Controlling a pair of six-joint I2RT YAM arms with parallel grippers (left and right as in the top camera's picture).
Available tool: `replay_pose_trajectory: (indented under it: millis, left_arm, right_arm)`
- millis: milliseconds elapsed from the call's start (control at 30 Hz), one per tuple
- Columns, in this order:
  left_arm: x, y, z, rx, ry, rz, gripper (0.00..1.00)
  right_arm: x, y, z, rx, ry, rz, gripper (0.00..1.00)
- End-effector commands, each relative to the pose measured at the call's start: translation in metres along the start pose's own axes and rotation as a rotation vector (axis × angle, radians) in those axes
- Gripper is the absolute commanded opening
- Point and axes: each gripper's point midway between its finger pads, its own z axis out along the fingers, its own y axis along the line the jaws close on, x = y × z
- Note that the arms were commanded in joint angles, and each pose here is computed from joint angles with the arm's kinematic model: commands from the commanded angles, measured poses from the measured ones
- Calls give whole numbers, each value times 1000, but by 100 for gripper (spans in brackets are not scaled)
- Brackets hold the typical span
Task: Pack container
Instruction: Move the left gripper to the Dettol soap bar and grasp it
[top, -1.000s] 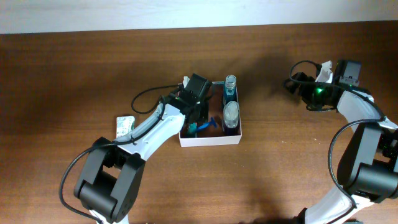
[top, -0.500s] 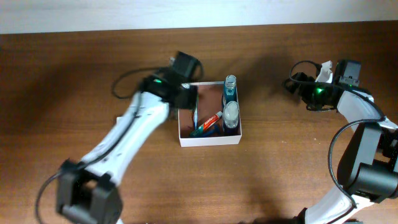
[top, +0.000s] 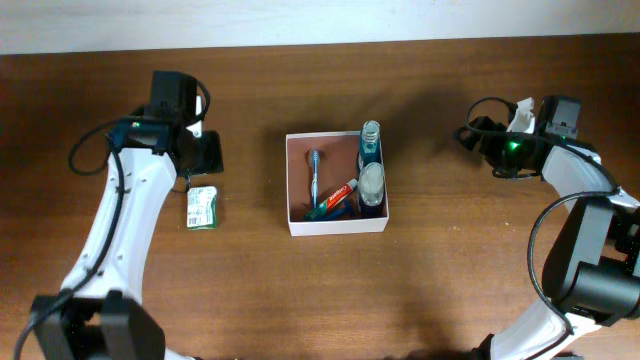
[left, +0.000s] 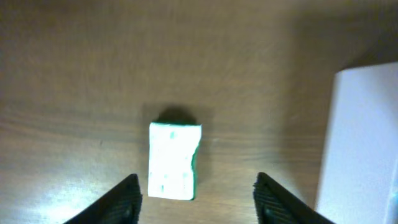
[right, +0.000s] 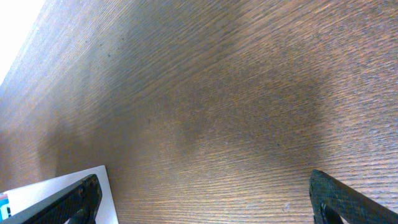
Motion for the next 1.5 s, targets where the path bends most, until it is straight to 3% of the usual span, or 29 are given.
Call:
replay_pose_trajectory:
  millis: [0, 100, 167, 667, 833, 1467]
  left_arm:
    - [26, 13, 47, -24, 123, -12, 77]
    - [42, 18, 72, -40, 202, -18, 94]
    - [49, 19, 84, -46, 243, -16, 96]
    - [88, 20, 134, -71, 426, -1, 95]
    - [87, 19, 135, -71, 423, -1, 67]
    - [70, 10, 133, -19, 375, -14, 41]
  right_arm:
    - [0, -2, 1, 6, -1, -5, 98]
    - [0, -2, 1, 6, -1, -5, 98]
    - [0, -2, 1, 6, -1, -5, 98]
    - [0, -2, 1, 6, -1, -5, 98]
    - [0, -2, 1, 6, -1, -5, 98]
    - [0, -2, 1, 6, -1, -5, 98]
